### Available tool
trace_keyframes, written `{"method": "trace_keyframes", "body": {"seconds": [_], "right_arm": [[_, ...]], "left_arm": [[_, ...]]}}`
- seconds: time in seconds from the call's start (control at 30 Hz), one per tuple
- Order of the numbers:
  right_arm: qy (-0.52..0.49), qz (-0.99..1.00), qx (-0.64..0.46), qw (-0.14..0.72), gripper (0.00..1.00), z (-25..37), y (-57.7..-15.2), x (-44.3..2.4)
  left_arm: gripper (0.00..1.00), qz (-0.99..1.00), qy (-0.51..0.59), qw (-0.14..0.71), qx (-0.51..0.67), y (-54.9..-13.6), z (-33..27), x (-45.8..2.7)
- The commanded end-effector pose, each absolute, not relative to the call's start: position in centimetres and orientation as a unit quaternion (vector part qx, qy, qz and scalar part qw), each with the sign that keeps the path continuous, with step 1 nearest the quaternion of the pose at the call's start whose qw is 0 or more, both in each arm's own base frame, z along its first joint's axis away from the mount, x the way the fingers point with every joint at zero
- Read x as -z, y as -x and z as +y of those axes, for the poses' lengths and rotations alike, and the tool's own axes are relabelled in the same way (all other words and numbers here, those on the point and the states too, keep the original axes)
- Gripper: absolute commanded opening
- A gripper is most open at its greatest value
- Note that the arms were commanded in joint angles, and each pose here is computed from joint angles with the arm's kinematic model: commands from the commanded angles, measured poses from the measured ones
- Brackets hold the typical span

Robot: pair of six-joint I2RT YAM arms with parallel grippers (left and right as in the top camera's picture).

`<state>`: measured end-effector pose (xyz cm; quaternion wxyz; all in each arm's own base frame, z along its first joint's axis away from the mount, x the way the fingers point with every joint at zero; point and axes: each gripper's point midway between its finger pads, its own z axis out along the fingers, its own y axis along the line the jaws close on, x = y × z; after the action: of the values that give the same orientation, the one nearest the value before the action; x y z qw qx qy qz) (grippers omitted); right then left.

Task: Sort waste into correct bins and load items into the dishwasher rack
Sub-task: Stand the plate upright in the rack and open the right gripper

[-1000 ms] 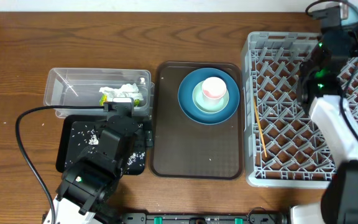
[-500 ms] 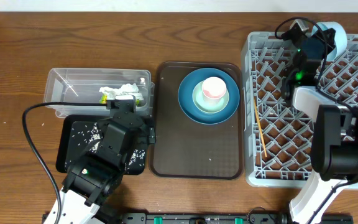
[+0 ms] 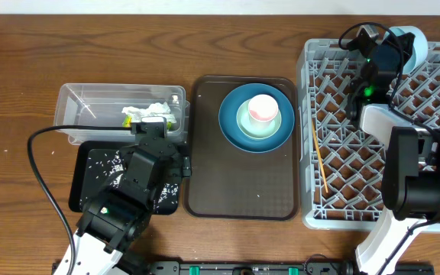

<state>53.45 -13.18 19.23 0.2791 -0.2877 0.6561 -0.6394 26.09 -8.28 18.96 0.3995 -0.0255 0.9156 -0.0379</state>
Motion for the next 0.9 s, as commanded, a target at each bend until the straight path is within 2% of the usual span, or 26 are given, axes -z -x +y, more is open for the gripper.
{"method": "trace_keyframes", "body": {"seconds": [0.0,0.87], "right_arm": [[0.324,0.664,0.628,0.243,0.01,-13.2,-53.5,-15.7],[0.271,0.650,0.657,0.269,0.01,-13.5,-54.2,-19.7]], "left_arm": [[0.91,0.911,0.034,0.409,0.038,-26.4,-8.1,-19.8],[0.91,0.911,0.038,0.408,0.041,-26.4,-8.2,-19.8]]}}
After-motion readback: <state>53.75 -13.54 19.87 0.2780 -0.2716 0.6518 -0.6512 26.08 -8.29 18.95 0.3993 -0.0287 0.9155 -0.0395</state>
